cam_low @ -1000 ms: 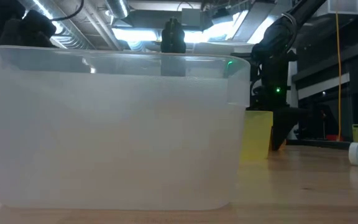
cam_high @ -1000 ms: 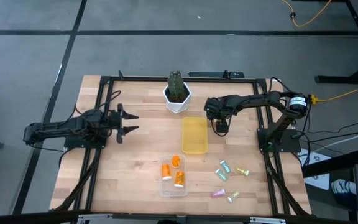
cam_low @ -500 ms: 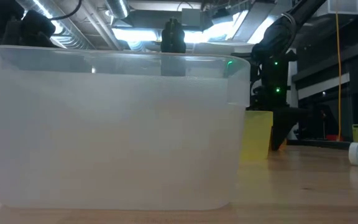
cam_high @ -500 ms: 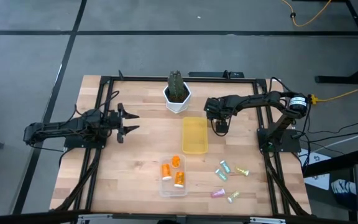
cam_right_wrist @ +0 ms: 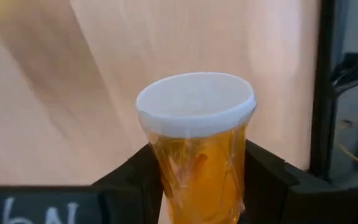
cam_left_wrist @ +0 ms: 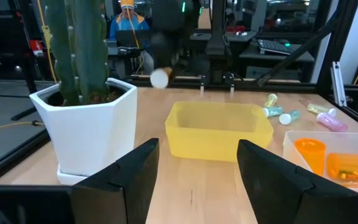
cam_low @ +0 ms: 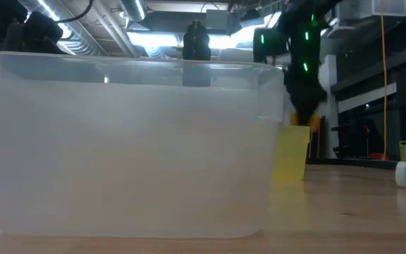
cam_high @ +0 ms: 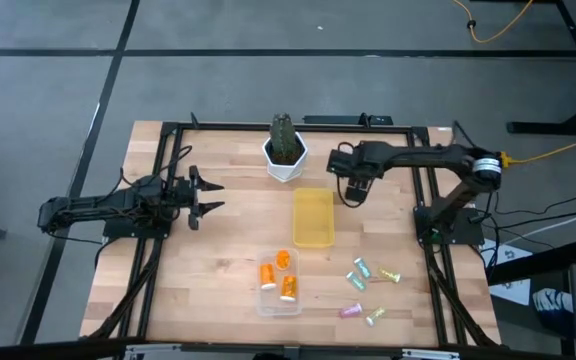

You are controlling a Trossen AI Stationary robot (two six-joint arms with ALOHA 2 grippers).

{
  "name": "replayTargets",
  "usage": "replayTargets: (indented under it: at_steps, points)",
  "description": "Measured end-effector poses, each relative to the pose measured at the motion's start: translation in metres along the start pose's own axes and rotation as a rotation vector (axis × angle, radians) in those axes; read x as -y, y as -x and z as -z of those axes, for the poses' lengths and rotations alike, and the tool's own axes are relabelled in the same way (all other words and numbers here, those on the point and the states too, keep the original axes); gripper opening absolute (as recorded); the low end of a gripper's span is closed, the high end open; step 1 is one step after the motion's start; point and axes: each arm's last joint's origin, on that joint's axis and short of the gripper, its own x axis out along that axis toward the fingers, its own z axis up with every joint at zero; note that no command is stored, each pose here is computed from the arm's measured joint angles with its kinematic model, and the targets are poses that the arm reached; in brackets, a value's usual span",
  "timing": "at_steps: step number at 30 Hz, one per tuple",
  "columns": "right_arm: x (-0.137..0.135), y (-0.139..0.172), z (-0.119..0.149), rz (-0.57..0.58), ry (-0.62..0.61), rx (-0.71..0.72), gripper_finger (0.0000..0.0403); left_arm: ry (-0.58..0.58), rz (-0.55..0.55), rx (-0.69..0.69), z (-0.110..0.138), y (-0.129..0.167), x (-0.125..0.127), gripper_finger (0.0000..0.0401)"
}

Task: Pick and place medicine bottles into bin by pill shape (circle, oval)
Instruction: Put the large orange pill bottle into the transparent bin

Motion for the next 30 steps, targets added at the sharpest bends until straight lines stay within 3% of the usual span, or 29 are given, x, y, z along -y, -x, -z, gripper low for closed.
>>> replayTargets:
  at_steps: [2, 5, 11, 15, 19, 24, 30]
  points:
    - [0.000, 0.023, -0.005, -0.071, -0.041, 0.100, 0.0169, 0.000, 0.000, -0.001, 0.000, 0.000, 0.000, 0.0212]
    - [-0.008, 0.058, -0.016, -0.265, -0.039, 0.334, 0.0172, 0.000, -0.001, -0.001, 0.000, 0.000, 0.000, 0.0212]
    - [-0.039, 0.111, -0.031, -0.605, 0.118, 0.824, 0.0171, -0.001, -0.004, -0.001, 0.000, 0.000, 0.000, 0.0212]
    - [-0.072, 0.126, -0.044, -0.708, 0.174, 1.026, 0.0171, -0.001, -0.004, -0.001, 0.000, 0.000, 0.000, 0.0212]
    - [-0.110, 0.129, -0.059, -0.695, 0.313, 1.195, 0.0171, -0.001, -0.006, -0.002, 0.000, 0.000, 0.000, 0.0212]
    - [-0.148, 0.112, -0.073, -0.697, 0.413, 1.250, 0.0171, -0.001, -0.007, -0.002, 0.000, 0.000, 0.000, 0.0212]
    - [-0.170, 0.093, -0.083, -0.949, 0.322, 1.139, 0.0172, -0.001, -0.007, -0.002, 0.000, 0.000, 0.000, 0.0212]
